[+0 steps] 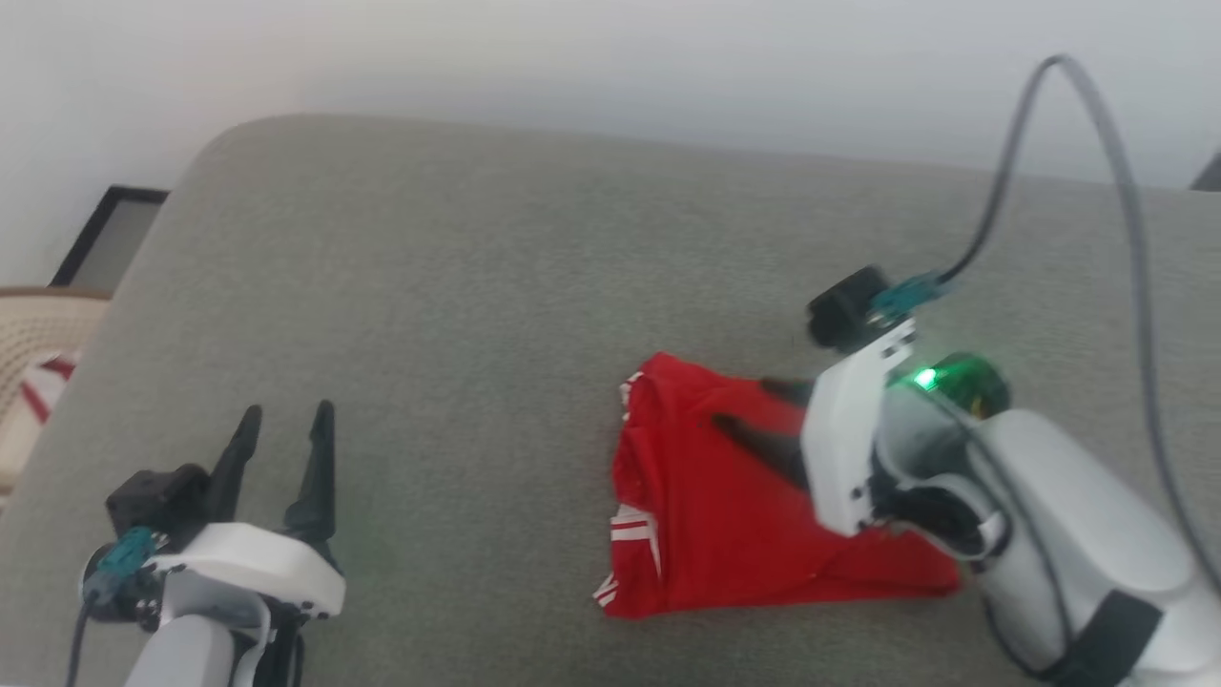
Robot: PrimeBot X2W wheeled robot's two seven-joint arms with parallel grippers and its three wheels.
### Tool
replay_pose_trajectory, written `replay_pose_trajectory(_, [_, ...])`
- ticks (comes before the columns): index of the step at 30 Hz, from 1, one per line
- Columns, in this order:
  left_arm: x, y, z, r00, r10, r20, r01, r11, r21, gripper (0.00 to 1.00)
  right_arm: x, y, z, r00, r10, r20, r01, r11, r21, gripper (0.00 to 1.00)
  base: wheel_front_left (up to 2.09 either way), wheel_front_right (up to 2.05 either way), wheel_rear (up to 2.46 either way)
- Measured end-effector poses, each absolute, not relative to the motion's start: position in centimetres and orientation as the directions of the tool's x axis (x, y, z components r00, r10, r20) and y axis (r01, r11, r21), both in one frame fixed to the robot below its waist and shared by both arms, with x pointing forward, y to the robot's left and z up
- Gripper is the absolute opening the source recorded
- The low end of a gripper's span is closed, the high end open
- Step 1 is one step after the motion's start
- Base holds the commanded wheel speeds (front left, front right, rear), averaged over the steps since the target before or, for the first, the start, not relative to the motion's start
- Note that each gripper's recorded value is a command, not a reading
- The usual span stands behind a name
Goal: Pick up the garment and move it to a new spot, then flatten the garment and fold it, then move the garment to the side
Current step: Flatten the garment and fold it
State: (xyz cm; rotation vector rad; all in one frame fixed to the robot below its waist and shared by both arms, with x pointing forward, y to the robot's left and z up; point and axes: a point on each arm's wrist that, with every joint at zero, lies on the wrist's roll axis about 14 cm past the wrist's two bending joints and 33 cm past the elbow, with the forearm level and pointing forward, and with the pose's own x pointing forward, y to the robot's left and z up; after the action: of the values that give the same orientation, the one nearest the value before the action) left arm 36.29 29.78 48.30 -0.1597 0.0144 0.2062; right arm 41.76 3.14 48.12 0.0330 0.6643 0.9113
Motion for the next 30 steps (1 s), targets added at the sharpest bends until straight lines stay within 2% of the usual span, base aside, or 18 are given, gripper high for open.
replay_pose_trajectory(7, [37.1, 28.9, 48.4, 0.987, 0.156, -0.027, -0.158, 0.977, -0.146, 1.0, 44.9, -3.2, 52.1, 0.64, 0.657, -0.399, -0.637, 0.744, 0.204, 1.0, 0.0, 0.0, 0.0])
replay_pose_trajectory(15, [38.1, 27.5, 48.9, 0.995, 0.094, -0.011, -0.095, 0.987, -0.133, 1.0, 45.6, -11.9, 54.5, 0.841, 0.48, -0.25, -0.463, 0.877, 0.128, 1.0, 0.0, 0.0, 0.0])
replay_pose_trajectory(22, [38.3, 26.7, 49.2, 0.998, 0.061, -0.001, -0.06, 0.99, -0.125, 1.0, 43.6, -18.0, 54.9, 0.938, 0.327, -0.112, -0.319, 0.944, 0.088, 1.0, 0.0, 0.0, 0.0])
replay_pose_trajectory(30, [38.3, 26.4, 49.6, 0.999, 0.045, 0.011, -0.043, 0.991, -0.125, 1.0, 40.6, -20.9, 53.3, 0.973, 0.229, -0.009, -0.228, 0.97, 0.087, 1.0, 0.0, 0.0, 0.0])
